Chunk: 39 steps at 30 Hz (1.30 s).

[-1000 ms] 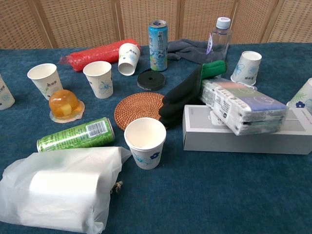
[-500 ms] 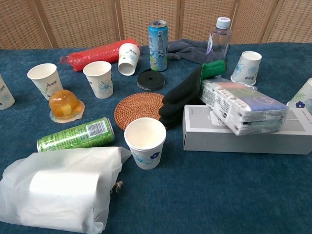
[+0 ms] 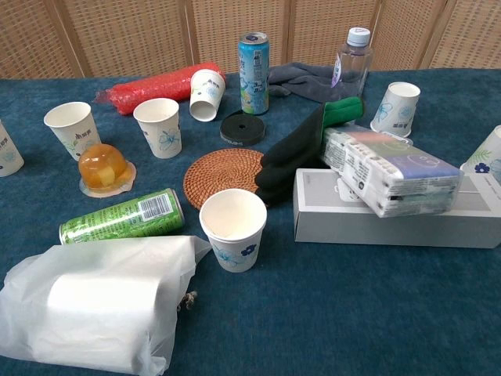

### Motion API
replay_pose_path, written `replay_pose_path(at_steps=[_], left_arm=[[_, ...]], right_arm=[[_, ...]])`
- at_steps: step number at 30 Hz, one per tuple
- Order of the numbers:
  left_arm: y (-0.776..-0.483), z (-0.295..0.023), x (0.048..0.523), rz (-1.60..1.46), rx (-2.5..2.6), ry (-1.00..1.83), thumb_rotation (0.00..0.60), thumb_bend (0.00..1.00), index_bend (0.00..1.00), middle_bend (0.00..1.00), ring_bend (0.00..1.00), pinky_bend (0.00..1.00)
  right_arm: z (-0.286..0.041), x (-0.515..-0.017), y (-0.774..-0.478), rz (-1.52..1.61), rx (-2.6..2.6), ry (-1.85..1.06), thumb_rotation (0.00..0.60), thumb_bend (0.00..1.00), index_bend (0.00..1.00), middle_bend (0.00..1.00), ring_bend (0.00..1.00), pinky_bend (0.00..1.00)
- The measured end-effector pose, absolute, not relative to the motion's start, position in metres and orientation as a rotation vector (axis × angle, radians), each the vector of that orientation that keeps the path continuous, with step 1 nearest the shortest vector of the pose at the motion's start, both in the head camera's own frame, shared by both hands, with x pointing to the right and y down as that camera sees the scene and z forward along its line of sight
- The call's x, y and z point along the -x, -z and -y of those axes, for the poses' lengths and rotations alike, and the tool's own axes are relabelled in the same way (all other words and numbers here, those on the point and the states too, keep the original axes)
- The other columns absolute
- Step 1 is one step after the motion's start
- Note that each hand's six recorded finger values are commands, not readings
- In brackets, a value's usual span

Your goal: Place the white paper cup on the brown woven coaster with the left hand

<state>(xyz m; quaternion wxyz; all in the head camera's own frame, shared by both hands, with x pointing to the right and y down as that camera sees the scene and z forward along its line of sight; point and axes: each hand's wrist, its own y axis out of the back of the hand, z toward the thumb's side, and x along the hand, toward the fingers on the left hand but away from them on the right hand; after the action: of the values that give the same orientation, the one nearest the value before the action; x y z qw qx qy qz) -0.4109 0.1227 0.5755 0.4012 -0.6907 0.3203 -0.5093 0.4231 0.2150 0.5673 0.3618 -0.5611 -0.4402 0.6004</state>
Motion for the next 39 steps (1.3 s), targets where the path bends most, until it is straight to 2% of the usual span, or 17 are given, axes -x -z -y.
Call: replay_pose_path(at_steps=[8, 17, 29, 37, 39], left_arm=[[-0.621, -0.078, 0.355, -0.660, 1.803, 1.325, 0.600, 0.29, 0.00, 0.00, 0.00, 0.00], [-0.673, -0.054, 0.287, -0.543, 1.830, 1.362, 0.600, 0.29, 0.00, 0.00, 0.00, 0.00], [-0.699, -0.027, 0.235, -0.532, 1.777, 1.377, 0.600, 0.29, 0.00, 0.00, 0.00, 0.00], [-0.716, -0.030, 0.216, -0.510, 1.782, 1.397, 0.600, 0.29, 0.00, 0.00, 0.00, 0.13], [-0.718, -0.031, 0.212, -0.510, 1.779, 1.393, 0.600, 0.30, 0.00, 0.00, 0.00, 0.22]], right_arm=[[-0.214, -0.425, -0.564, 1.153, 1.460, -1.537, 0.600, 0.00, 0.00, 0.00, 0.00, 0.00], [-0.215, -0.424, -0.564, 1.151, 1.474, -1.532, 0.600, 0.00, 0.00, 0.00, 0.00, 0.00], [-0.212, -0.430, -0.556, 1.194, 1.491, -1.515, 0.600, 0.01, 0.00, 0.00, 0.00, 0.00], [-0.211, -0.436, -0.553, 1.220, 1.492, -1.519, 0.600, 0.02, 0.00, 0.00, 0.00, 0.00], [-0.211, -0.437, -0.553, 1.222, 1.490, -1.522, 0.600, 0.02, 0.00, 0.00, 0.00, 0.00]])
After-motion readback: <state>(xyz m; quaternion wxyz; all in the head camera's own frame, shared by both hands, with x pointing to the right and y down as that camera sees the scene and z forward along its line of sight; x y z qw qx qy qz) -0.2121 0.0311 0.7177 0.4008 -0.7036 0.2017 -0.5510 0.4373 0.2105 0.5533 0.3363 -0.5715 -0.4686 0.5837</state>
